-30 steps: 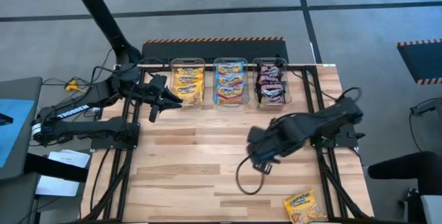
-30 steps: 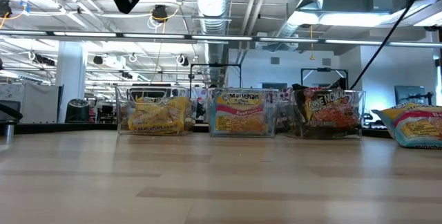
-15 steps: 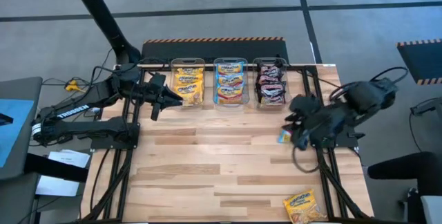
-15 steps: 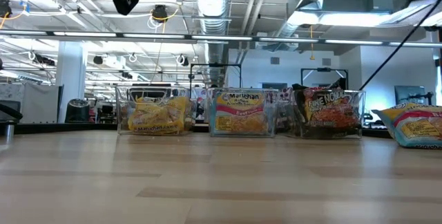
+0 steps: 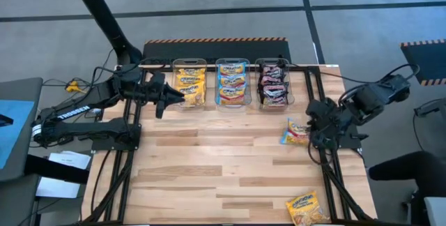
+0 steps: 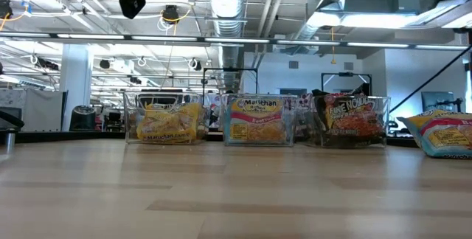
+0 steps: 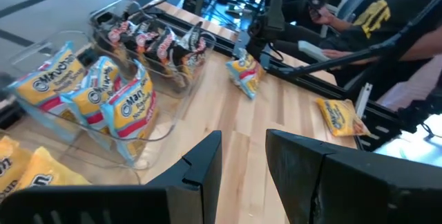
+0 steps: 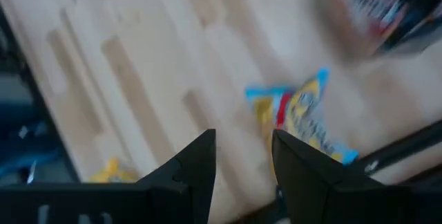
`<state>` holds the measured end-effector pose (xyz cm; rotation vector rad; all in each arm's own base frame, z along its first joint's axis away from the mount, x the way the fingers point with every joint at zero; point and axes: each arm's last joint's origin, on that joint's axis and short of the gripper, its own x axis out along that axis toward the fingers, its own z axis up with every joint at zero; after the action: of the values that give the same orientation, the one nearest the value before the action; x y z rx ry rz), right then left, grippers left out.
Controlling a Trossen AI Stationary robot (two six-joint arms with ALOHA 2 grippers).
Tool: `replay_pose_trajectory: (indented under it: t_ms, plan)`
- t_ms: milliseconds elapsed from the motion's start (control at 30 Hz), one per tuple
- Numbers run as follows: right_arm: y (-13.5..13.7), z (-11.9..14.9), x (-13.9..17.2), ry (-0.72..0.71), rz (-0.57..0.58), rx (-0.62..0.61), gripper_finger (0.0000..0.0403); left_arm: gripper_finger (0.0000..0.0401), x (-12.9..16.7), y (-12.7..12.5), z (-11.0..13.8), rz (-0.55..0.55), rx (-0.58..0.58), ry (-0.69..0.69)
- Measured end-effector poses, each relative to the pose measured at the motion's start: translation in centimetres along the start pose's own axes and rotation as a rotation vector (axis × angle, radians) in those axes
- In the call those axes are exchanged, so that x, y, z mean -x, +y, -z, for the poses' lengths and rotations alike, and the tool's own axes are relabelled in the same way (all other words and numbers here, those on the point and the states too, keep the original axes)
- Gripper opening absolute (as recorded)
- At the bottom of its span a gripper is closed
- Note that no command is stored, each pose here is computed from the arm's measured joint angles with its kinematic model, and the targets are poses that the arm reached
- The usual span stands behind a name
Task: Sort Maruchan noodles
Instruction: Put the yellow noodle pack into the left transparent bin
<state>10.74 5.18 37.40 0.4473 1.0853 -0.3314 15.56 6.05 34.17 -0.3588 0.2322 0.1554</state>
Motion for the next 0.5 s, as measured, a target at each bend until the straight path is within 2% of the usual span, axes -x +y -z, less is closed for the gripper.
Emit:
replay_pose_trajectory:
  t_ms: [100, 367, 500]
  plan:
    - [-0.5, 1.0, -1.1, 0.088, -0.04, -0.005, 0.0166, 0.01, 0.0, 0.0, 0.0, -0.017, 0.009, -0.005]
    - [-0.1, 2.2, -3.9, 0.282, -0.06, 0.008, 0.0185, 0.01, 0.0, 0.2, 0.0, -0.053, 0.013, -0.015]
    - [1.4, 2.1, -5.3, 0.336, -0.176, 0.037, 0.0199, 0.01, 0.0, 0.2, 0.0, -0.055, 0.033, -0.016]
